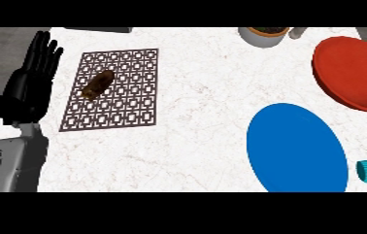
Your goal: Pick the eggplant from the plate and place it in the bowl
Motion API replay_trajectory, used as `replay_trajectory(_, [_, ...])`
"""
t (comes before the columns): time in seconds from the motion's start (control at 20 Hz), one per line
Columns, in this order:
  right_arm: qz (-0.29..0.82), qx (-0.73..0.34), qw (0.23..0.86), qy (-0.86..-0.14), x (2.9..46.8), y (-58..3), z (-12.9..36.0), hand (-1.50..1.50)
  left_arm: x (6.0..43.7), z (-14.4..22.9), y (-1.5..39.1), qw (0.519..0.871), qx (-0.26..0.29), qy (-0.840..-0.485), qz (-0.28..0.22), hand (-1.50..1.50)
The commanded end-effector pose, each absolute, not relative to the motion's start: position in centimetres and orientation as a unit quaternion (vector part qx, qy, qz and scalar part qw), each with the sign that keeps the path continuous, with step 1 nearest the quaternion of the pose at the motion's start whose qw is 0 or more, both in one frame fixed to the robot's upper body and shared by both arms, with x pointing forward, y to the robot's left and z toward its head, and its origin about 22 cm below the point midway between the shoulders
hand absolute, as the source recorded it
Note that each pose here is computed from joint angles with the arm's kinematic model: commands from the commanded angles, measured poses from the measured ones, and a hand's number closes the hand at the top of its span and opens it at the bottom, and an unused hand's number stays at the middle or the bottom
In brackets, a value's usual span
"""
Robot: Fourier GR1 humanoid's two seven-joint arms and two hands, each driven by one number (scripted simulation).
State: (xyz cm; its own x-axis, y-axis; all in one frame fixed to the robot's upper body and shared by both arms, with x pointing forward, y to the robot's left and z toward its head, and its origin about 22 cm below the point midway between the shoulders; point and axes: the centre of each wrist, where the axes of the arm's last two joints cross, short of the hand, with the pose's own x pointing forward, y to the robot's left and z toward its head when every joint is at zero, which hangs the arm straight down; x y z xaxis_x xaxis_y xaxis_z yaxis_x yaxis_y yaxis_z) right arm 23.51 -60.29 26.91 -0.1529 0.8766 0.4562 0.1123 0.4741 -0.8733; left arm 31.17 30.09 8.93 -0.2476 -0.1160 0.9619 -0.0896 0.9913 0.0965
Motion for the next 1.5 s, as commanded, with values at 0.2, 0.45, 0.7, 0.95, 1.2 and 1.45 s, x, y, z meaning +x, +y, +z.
replay_trajectory(0.2, [0.425, -0.255, 0.540, -0.680, 27.7, -57.6, 26.3, 1.50, 31.6, 9.4, 29.8, 0.611, 0.067, -0.789, -0.018, 0.00])
replay_trajectory(0.45, [0.445, -0.222, 0.557, -0.666, 30.8, -55.3, 23.1, 1.50, 31.3, 8.6, 29.5, 0.612, 0.063, -0.788, -0.017, 0.00])
replay_trajectory(0.7, [0.469, -0.217, 0.557, -0.650, 34.7, -51.3, 18.0, 1.50, 31.8, 8.7, 30.3, 0.612, 0.070, -0.787, -0.010, 0.00])
replay_trajectory(0.95, [0.494, -0.264, 0.555, -0.615, 35.8, -49.8, 14.8, 1.50, 31.7, 9.1, 30.4, 0.614, 0.075, -0.786, -0.012, 0.00])
replay_trajectory(1.2, [0.420, -0.248, 0.632, -0.602, 36.5, -48.7, 12.2, -1.50, 31.6, 8.9, 29.5, 0.605, 0.073, -0.793, -0.009, 0.00])
replay_trajectory(1.45, [0.361, -0.167, 0.651, -0.647, 35.9, -48.8, 10.5, -1.50, 32.1, 10.4, 30.8, 0.604, 0.074, -0.794, -0.011, 0.00])
